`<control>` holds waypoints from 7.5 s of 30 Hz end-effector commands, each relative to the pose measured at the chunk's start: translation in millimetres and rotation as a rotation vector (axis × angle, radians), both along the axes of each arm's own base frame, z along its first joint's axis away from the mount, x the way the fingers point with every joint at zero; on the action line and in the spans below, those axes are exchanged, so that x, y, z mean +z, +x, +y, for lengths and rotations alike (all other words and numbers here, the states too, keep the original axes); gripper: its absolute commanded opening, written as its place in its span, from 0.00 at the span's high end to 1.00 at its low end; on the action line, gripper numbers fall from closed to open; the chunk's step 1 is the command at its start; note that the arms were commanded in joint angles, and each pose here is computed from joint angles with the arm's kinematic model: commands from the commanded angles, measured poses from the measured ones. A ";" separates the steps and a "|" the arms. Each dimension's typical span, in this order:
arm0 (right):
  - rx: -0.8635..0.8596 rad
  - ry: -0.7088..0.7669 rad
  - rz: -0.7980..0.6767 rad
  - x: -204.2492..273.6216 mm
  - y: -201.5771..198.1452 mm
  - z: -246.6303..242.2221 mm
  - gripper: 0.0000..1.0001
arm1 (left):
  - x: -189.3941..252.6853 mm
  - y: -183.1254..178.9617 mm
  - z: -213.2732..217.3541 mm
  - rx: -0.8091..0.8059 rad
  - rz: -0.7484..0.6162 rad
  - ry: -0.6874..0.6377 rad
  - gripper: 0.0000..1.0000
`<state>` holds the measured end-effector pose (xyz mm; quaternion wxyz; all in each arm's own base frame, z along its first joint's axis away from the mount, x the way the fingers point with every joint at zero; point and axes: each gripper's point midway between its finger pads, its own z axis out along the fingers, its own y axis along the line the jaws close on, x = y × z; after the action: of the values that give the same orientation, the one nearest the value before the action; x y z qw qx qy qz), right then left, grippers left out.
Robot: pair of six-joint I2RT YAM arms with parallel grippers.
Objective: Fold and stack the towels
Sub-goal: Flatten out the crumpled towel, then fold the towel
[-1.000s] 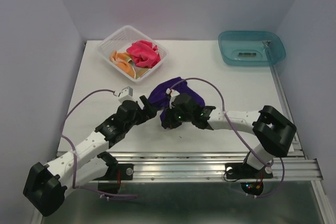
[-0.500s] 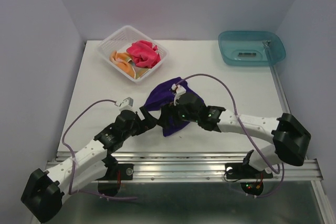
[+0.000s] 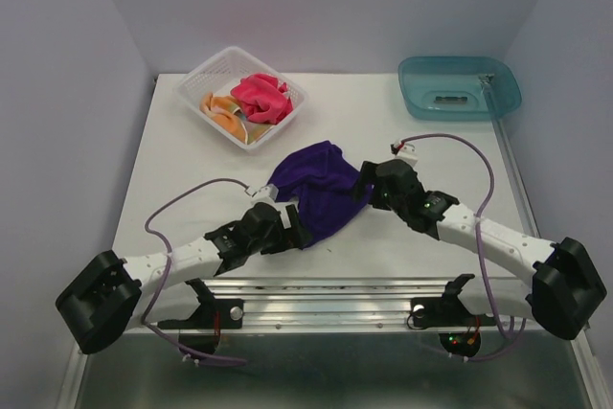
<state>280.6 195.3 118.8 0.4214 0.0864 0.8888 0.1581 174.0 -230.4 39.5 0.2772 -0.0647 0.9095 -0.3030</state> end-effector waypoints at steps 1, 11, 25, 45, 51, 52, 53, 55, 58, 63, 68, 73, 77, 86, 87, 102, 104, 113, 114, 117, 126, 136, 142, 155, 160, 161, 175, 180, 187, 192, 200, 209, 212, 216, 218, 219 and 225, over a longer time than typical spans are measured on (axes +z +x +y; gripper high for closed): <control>-0.085 -0.003 0.005 -8.0 9.9 -15.5 0.00 | -5.8 9.1 1.0 0.031 -0.010 0.064 0.05; -0.130 0.023 0.125 -53.1 27.1 -24.8 0.00 | -4.1 13.1 -1.3 0.033 -0.017 0.115 1.00; -0.048 0.104 0.268 -93.4 20.2 3.7 0.20 | 11.5 9.5 3.4 0.039 -0.056 0.064 1.00; -0.181 0.044 0.267 -103.1 12.9 -24.9 0.64 | 16.2 10.0 5.4 0.050 -0.074 0.048 1.00; -0.149 0.073 0.203 -81.1 18.1 -21.0 0.99 | 30.7 11.8 5.2 0.058 -0.110 0.007 1.00; -0.118 0.082 0.154 -62.6 21.7 -19.0 0.99 | 43.9 16.4 0.6 0.051 -0.140 -0.011 1.00; -0.096 0.103 0.112 -43.5 28.5 -13.4 0.99 | 59.1 19.4 -3.3 0.041 -0.175 -0.037 1.00; -0.043 0.140 0.044 -8.8 32.5 -5.5 0.99 | 90.3 26.4 -11.2 0.025 -0.242 -0.081 1.00; 0.003 0.203 -0.133 74.1 38.8 -2.2 0.99 | 172.3 40.9 -16.6 0.026 -0.425 -0.175 1.00; 0.050 0.267 -0.406 217.6 24.2 -16.1 0.99 | 313.7 44.7 3.6 0.085 -0.711 -0.315 1.00; 0.130 0.288 -0.549 301.1 -1.0 -23.6 0.99 | 408.1 31.8 19.6 0.082 -0.869 -0.395 1.00; 0.119 0.276 -0.603 333.4 -12.8 -36.2 0.99 | 428.8 35.8 31.7 0.144 -0.896 -0.391 1.00; 0.041 0.246 -0.594 324.4 -2.7 -46.7 0.99 | 420.6 50.9 41.1 0.244 -0.879 -0.345 1.00; -0.121 0.117 -0.569 301.8 49.3 -53.8 0.99 | 396.3 105.8 40.1 0.337 -0.848 -0.198 1.00; -0.134 0.095 -0.580 305.6 54.1 -55.9 0.99 | 389.1 119.3 33.8 0.318 -0.831 -0.174 1.00; 0.116 0.280 -0.832 462.0 -26.7 -52.4 0.99 | 521.5 36.3 25.5 -0.112 -1.131 -0.489 1.00; 0.170 0.318 -0.831 464.8 -42.9 -49.3 0.99 | 532.0 11.7 20.7 -0.207 -1.152 -0.554 1.00; 0.441 0.491 -0.861 495.3 -129.3 -40.4 0.99 | 553.4 -61.2 15.0 -0.488 -1.149 -0.720 1.00; 0.466 0.512 -0.864 500.8 -139.5 -40.9 0.99 | 556.0 -71.9 18.5 -0.504 -1.142 -0.750 1.00; 0.541 0.550 -0.870 506.8 -158.1 -36.8 0.99 | 559.7 -92.2 27.5 -0.527 -1.177 -0.790 1.00; 0.289 0.474 -0.845 473.8 -103.4 -53.3 0.99 | 530.0 -34.9 23.3 -0.317 -1.118 -0.714 1.00; -0.186 0.121 -0.660 354.8 53.5 -65.7 0.99 | 400.0 159.5 -10.2 0.014 -0.819 -0.378 1.00; -0.279 0.015 -0.591 302.0 131.1 -66.7 0.99 | 331.1 254.8 1.7 0.100 -0.715 -0.288 1.00; -0.259 0.034 -0.453 202.6 253.3 -103.6 0.99 | 250.1 365.3 -31.3 -0.035 -0.586 -0.256 1.00; -0.223 0.038 -0.402 179.9 256.3 -100.6 0.99 | 236.0 367.9 -29.3 -0.024 -0.564 -0.234 1.00; -0.219 0.039 -0.386 173.5 253.8 -99.9 0.99 | 235.8 365.7 -28.3 -0.024 -0.563 -0.229 1.00; -0.138 0.165 -0.235 133.5 190.2 -81.9 0.99 | 207.6 311.1 -3.5 0.018 -0.479 -0.175 1.00; -0.117 0.185 -0.193 123.6 170.1 -78.5 0.99 | 202.1 293.6 3.0 0.027 -0.465 -0.171 1.00; -0.091 0.204 -0.128 96.0 142.4 -66.5 0.99 | 165.1 259.0 10.5 0.043 -0.382 -0.159 1.00; -0.089 0.207 -0.097 81.4 125.0 -59.3 0.99 | 152.1 240.2 13.0 0.045 -0.369 -0.146 1.00; -0.092 0.197 -0.066 68.3 96.5 -52.9 0.99 | 120.8 208.1 12.3 0.038 -0.302 -0.137 1.00; -0.120 0.162 -0.008 41.2 69.9 -57.2 0.99 | 97.6 182.0 17.1 0.047 -0.249 -0.126 1.00; -0.118 0.160 0.008 34.2 64.1 -57.0 0.99 | 82.5 171.9 18.7 0.047 -0.211 -0.118 1.00; -0.107 0.154 0.046 17.9 51.0 -52.4 0.99 | 68.0 157.5 17.5 0.049 -0.171 -0.109 1.00; -0.111 0.149 0.071 7.3 42.5 -52.4 0.99 | 61.2 151.5 17.1 0.052 -0.155 -0.099 1.00; -0.115 0.149 0.082 2.9 40.1 -53.1 0.99 | 59.4 149.4 16.1 0.048 -0.150 -0.098 1.00; -0.121 0.149 0.129 -14.5 21.3 -49.5 0.99 | 40.5 130.5 15.2 0.049 -0.080 -0.084 1.00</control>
<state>308.7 149.4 106.8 0.3590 0.1663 0.8963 0.2001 307.6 -219.5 75.4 0.3064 -0.0774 0.8855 -0.3407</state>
